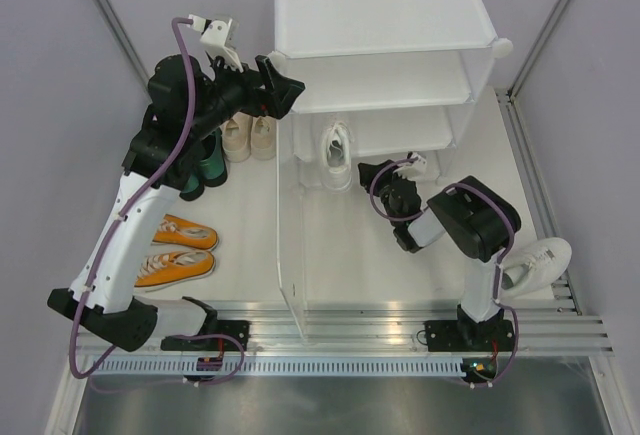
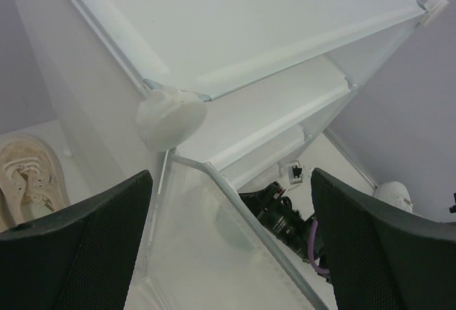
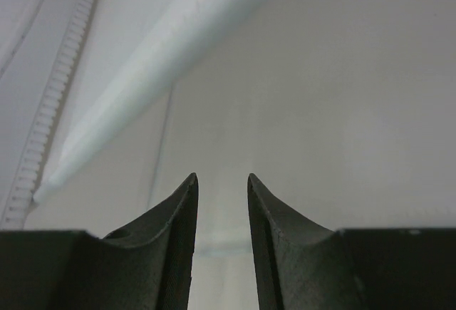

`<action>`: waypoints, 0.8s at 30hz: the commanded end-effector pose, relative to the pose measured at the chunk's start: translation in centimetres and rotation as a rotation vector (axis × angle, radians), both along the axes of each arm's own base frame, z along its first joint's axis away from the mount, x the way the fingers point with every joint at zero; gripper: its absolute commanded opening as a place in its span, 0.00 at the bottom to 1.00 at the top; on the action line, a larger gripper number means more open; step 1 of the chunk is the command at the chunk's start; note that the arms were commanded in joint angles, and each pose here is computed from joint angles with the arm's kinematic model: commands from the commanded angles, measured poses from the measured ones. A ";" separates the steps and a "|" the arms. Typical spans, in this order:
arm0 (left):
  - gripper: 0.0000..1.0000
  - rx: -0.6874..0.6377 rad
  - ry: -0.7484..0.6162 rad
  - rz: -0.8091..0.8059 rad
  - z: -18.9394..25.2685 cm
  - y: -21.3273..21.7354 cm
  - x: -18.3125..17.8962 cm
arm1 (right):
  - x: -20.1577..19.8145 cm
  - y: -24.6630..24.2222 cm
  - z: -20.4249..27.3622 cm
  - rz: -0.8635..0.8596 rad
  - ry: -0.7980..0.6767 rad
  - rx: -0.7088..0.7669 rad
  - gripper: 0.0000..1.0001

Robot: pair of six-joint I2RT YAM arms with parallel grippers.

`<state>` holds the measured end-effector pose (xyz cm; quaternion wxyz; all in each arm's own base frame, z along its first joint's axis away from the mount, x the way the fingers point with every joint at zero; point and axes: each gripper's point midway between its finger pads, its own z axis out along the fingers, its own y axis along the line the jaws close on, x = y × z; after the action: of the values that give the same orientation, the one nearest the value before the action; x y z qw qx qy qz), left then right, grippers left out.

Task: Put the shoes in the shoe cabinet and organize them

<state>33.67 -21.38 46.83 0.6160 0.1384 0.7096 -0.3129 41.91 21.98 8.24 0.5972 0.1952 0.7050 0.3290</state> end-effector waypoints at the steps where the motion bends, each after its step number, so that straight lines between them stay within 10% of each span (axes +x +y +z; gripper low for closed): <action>1: 0.94 0.075 0.020 -0.019 -1.9 0.2 -0.4 | 1.2 -0.4 13.0 -0.028 -0.428 0.295 0.39; 12: 0.95 0.087 0.031 -0.001 -2.6 0.6 -0.4 | -1.4 -2.2 25.8 -0.006 -0.713 0.333 0.41; 24: 0.95 0.091 0.042 0.004 -2.9 0.7 -0.4 | -1.4 -1.9 27.6 0.050 -0.750 0.345 0.38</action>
<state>33.40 -21.09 46.90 0.6211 0.1356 0.7066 -0.3108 44.18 21.86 16.44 0.6324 0.1699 0.6611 0.3663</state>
